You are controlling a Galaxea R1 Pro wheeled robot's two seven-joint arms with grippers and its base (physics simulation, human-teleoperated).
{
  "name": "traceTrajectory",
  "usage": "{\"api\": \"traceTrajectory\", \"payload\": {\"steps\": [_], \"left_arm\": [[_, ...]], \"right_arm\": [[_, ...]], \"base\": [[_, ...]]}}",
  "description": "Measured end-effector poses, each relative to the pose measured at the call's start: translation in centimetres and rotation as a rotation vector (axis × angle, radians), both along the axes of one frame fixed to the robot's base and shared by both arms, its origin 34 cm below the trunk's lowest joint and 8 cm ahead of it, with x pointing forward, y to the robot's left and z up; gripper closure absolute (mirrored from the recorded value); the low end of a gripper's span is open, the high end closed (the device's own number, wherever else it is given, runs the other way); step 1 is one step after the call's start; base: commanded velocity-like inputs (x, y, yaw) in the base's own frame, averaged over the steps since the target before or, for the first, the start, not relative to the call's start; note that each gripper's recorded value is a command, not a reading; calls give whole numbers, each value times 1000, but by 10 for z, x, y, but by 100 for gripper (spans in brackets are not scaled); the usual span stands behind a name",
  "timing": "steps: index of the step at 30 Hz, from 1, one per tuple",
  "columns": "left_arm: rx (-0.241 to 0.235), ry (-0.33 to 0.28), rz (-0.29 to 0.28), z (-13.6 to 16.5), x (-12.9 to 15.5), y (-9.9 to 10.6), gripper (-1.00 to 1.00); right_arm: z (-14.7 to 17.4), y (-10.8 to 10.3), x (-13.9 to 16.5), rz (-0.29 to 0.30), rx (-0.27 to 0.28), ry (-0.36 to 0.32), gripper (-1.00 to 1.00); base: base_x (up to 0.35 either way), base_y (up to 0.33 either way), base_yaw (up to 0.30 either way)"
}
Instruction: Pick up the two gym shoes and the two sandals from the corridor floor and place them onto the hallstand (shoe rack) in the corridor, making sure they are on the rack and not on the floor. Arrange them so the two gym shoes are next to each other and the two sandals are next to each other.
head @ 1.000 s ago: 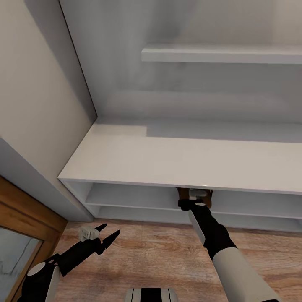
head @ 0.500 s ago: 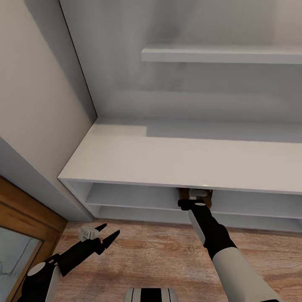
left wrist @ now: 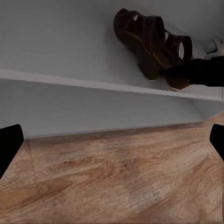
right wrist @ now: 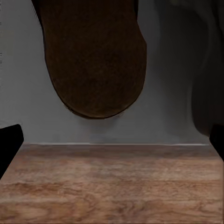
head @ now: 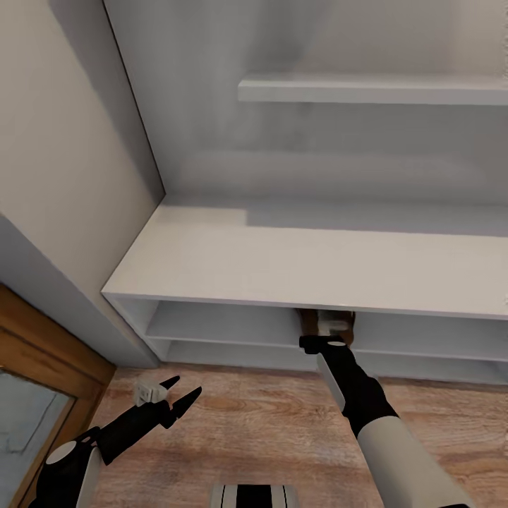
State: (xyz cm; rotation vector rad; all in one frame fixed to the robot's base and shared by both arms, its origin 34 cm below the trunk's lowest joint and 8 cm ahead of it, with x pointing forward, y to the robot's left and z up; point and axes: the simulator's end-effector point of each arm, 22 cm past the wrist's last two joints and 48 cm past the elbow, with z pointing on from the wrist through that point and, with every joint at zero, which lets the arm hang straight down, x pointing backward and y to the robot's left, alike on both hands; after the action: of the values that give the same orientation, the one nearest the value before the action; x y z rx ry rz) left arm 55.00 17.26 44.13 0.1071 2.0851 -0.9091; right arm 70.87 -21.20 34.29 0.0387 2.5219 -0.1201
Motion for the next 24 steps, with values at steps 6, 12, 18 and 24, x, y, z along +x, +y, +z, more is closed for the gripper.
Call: {"api": "traceTrajectory", "payload": {"steps": [6, 12, 18, 24], "left_arm": [[0, 0, 0, 0, 0, 0, -100], [0, 0, 0, 0, 0, 0, -100], [0, 0, 0, 0, 0, 0, -100], [0, 0, 0, 0, 0, 0, -100]], "right_arm": [[4, 0, 5, -4, 3, -29, -100], [7, 0, 9, -8, 5, -55, -100], [8, 0, 10, -8, 6, -60, -100], [8, 0, 10, -8, 5, -61, -100]], "base": [[-314, 0, 0], [-332, 0, 0], [-335, 0, 0], [-335, 0, 0]]}}
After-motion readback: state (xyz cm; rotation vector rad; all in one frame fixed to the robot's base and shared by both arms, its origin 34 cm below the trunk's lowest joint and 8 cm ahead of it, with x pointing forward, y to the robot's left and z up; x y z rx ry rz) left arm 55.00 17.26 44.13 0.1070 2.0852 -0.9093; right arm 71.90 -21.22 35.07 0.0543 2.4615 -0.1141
